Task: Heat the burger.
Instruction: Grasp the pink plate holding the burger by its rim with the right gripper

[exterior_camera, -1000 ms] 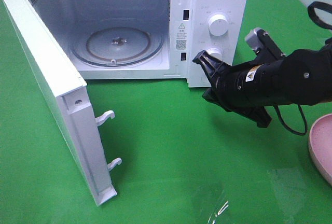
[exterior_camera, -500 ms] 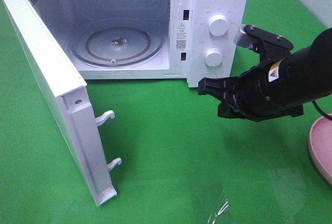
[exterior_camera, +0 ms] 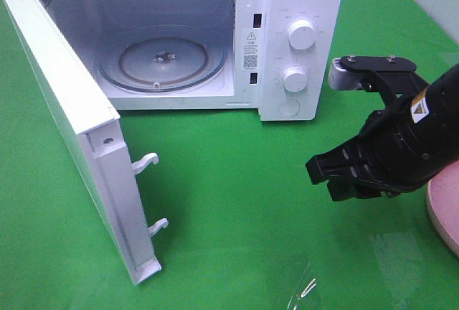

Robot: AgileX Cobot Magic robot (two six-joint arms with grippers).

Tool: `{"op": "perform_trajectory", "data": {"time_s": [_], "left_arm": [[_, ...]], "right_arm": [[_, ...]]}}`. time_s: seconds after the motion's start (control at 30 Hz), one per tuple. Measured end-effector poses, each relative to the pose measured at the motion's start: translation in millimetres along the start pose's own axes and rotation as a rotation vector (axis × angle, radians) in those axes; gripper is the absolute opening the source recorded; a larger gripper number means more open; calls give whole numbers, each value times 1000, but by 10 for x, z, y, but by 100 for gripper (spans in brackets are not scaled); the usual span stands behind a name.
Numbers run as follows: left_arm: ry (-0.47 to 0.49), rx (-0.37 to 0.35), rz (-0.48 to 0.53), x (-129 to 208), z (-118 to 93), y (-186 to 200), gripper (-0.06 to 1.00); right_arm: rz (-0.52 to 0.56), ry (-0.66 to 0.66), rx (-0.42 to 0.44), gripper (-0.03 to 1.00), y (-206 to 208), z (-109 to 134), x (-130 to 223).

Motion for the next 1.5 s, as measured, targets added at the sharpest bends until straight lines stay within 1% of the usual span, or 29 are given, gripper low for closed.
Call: {"op": "perform_trajectory", "data": {"time_s": [0.03, 0.07, 0.13, 0.17, 0.2, 0.23, 0.27, 0.3, 0.33, 0.37, 0.4, 0.43, 0.5, 0.53, 0.57, 0.6, 0.67, 0.7, 0.73, 0.9, 1.03, 1.13, 1.2, 1.5], "left_arm": [[0, 0, 0, 0, 0, 0, 98], [0, 0, 0, 0, 0, 0, 98], [0, 0, 0, 0, 0, 0, 98], [0, 0, 0, 0, 0, 0, 98], [0, 0, 0, 0, 0, 0, 98], [0, 0, 0, 0, 0, 0, 98], [0, 0, 0, 0, 0, 0, 98], [0, 0, 0, 0, 0, 0, 98], [0, 0, 0, 0, 0, 0, 98], [0, 0, 0, 0, 0, 0, 98], [0, 0, 0, 0, 0, 0, 98], [0, 0, 0, 0, 0, 0, 98], [0, 0, 0, 0, 0, 0, 98], [0, 0, 0, 0, 0, 0, 98], [0, 0, 0, 0, 0, 0, 98], [0, 0, 0, 0, 0, 0, 98], [0, 0, 0, 0, 0, 0, 98], [0, 0, 0, 0, 0, 0, 98], [0, 0, 0, 0, 0, 0, 98], [0, 0, 0, 0, 0, 0, 98], [0, 0, 0, 0, 0, 0, 98], [0, 0, 0, 0, 0, 0, 98], [0, 0, 0, 0, 0, 0, 98], [0, 0, 0, 0, 0, 0, 98]], "right_arm": [[-13, 31, -1, 49, 44, -6, -7], [-13, 31, -1, 49, 44, -6, -7], [-43, 46, 6, 72, 121, -80, -57], [-43, 46, 6, 72, 121, -80, -57], [-38, 31, 28, 77, 139, -168, -79], [-38, 31, 28, 77, 139, -168, -79], [-28, 18, 46, 83, 144, -227, -86], [-28, 18, 46, 83, 144, -227, -86], [-12, -10, 80, 86, 152, -340, -101], [-12, -10, 80, 86, 152, -340, -101], [-4, -35, 118, 87, 165, -469, -124], [-4, -35, 118, 87, 165, -469, -124], [4, -77, 189, 87, 197, -712, -163], [4, -77, 189, 87, 197, -712, -163], [2, -94, 208, 87, 212, -798, -180], [2, -94, 208, 87, 212, -798, -180], [-5, -124, 232, 87, 231, -919, -205], [-5, -124, 232, 87, 231, -919, -205], [3, -144, 247, 87, 209, -989, -213], [30, -161, 267, 86, 130, -1068, -216], [66, -166, 281, 85, -80, -1144, -232], [73, -169, 283, 85, -123, -1158, -234], [94, -173, 294, 84, -295, -1198, -234], [118, -164, 316, 84, -619, -1288, -221]]}}
Point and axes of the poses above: a point on each arm's last joint axis where the gripper is mounted, y pointing back along that axis away from the gripper, z along the wrist's bending axis when the last joint is at zero, x = y × z, the point moved 2 cm from there along -y, pointing out along that axis toward the gripper, and after that the axes turned 15 degrees about -y, right-handed, at the moved point
